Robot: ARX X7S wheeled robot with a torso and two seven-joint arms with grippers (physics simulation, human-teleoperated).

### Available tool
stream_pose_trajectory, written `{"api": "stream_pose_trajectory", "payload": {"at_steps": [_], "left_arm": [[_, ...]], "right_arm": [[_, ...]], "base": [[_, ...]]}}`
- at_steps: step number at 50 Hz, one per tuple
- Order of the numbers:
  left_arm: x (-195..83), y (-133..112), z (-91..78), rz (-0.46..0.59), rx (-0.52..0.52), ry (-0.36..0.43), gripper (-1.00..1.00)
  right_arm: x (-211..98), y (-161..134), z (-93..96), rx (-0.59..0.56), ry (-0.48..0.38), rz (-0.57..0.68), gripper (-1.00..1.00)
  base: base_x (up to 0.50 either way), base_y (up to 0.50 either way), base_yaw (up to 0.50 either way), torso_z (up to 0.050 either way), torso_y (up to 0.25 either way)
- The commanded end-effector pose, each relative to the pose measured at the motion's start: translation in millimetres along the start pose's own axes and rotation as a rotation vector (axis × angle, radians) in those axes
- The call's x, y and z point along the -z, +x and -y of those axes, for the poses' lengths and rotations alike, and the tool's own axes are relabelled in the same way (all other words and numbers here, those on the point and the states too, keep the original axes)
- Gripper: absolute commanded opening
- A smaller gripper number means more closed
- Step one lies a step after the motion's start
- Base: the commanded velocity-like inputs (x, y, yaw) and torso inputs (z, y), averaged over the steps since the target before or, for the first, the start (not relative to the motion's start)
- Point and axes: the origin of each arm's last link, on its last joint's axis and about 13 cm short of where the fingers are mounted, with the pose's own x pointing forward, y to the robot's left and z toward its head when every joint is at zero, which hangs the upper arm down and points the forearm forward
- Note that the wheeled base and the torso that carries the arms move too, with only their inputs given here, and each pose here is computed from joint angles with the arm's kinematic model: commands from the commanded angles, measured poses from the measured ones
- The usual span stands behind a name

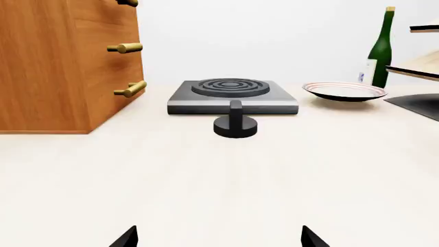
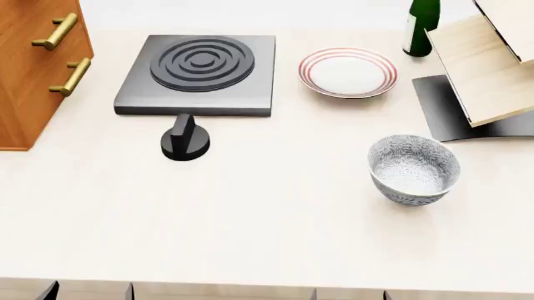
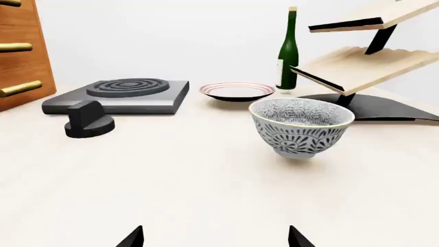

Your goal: Put the bowl on the stove.

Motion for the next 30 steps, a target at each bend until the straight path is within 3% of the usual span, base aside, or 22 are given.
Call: {"api": "stream_pose_trajectory", "payload": {"at_steps": [1, 15, 20, 30], "left_arm": [[-0.4, -0.4, 0.3, 0.004, 0.006, 0.002, 1.00], [-2.8, -1.8, 0.2, 0.028, 0.020, -0.002, 1.00], [-0.9, -2.2, -0.8, 0.001, 0.007, 0.055, 1.00], [-3.9, -1.1, -1.3, 0.021, 0.009, 0.037, 1.00]], "right_arm": [[0.3, 0.1, -0.5, 0.001, -0.008, -0.005, 1.00], [0.8, 0.4, -0.2, 0.000, 0.008, -0.020, 1.00], [1.0, 0.3, -0.1, -0.004, 0.016, -0.022, 1.00], [-1.6, 0.6, -0.2, 0.020, 0.012, -0.016, 1.00]], "base": [[0.00, 0.00, 0.00, 0.000, 0.000], [0.00, 0.00, 0.00, 0.000, 0.000], [0.00, 0.00, 0.00, 0.000, 0.000], [0.00, 0.00, 0.00, 0.000, 0.000]]}}
